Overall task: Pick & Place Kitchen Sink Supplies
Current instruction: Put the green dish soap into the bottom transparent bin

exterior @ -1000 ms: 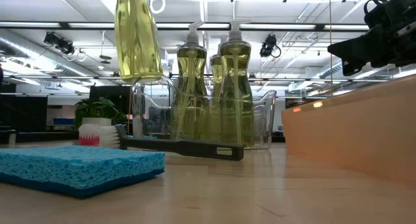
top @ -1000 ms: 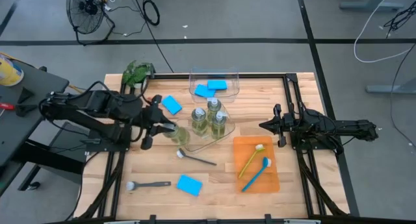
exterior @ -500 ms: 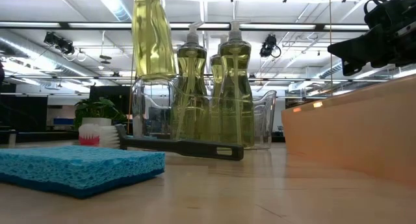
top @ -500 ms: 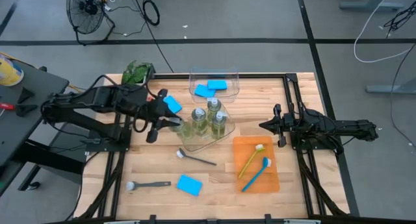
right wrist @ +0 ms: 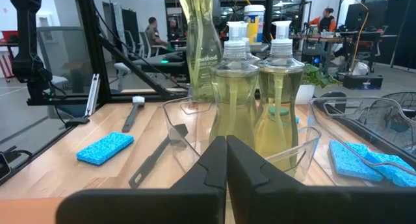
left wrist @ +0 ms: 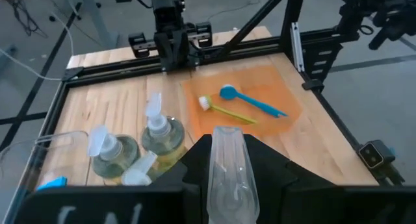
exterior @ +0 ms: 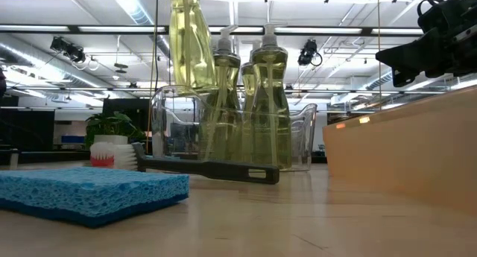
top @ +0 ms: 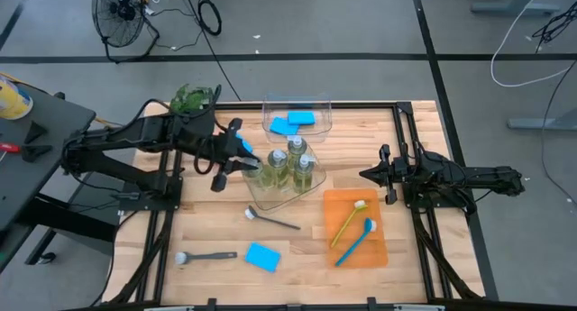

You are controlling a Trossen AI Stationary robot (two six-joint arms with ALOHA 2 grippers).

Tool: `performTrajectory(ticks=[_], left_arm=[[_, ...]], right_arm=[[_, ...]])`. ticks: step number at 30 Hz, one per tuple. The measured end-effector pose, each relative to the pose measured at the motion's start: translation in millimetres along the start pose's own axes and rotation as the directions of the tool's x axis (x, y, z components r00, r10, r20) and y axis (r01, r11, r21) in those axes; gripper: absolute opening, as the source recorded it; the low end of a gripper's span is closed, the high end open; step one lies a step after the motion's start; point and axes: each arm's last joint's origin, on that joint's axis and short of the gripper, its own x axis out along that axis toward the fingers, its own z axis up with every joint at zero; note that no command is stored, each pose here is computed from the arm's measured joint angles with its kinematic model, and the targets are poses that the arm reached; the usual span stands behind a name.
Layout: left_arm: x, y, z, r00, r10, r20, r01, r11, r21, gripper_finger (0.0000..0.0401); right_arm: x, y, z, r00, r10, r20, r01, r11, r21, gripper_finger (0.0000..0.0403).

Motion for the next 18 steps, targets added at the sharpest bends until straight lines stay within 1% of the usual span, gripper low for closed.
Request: performTrajectory(ticks=[4,6,10,13,14,18], left_arm=[[7,4,-2,1.000,0.000,-0.019,0.000,1.000,0.021,0.0075],[10,5,-4,0.999,-0.026,-0.033,0.027,0.999,0.021,0.0074],[16,4,-6,0.997,-0.058,-0.052,0.058,0.998,-0.003,0.0074],[24,4,-8,0.996,-0.070,-0.063,0.069,0.998,-0.004,0.0074],[27,4,-11,0.994,-0.075,-0.084,0.075,0.997,-0.009,0.0074],[40,3,-14,0.987,-0.118,-0.106,0.116,0.993,-0.022,0.0074]], right_arm=[[0,0,0,1.000,0.000,0.000,0.000,1.000,0.000,0.0007],[0,0,0,1.000,-0.003,0.001,0.003,1.000,0.000,0.0007],[0,0,0,1.000,-0.001,0.001,0.001,1.000,0.000,0.0007],[0,0,0,1.000,0.000,0.001,0.000,1.000,0.000,0.0007],[0,0,0,1.000,0.000,0.000,0.000,1.000,0.000,0.0007],[0,0,0,1.000,0.000,0.003,0.000,1.000,0.000,0.0007]])
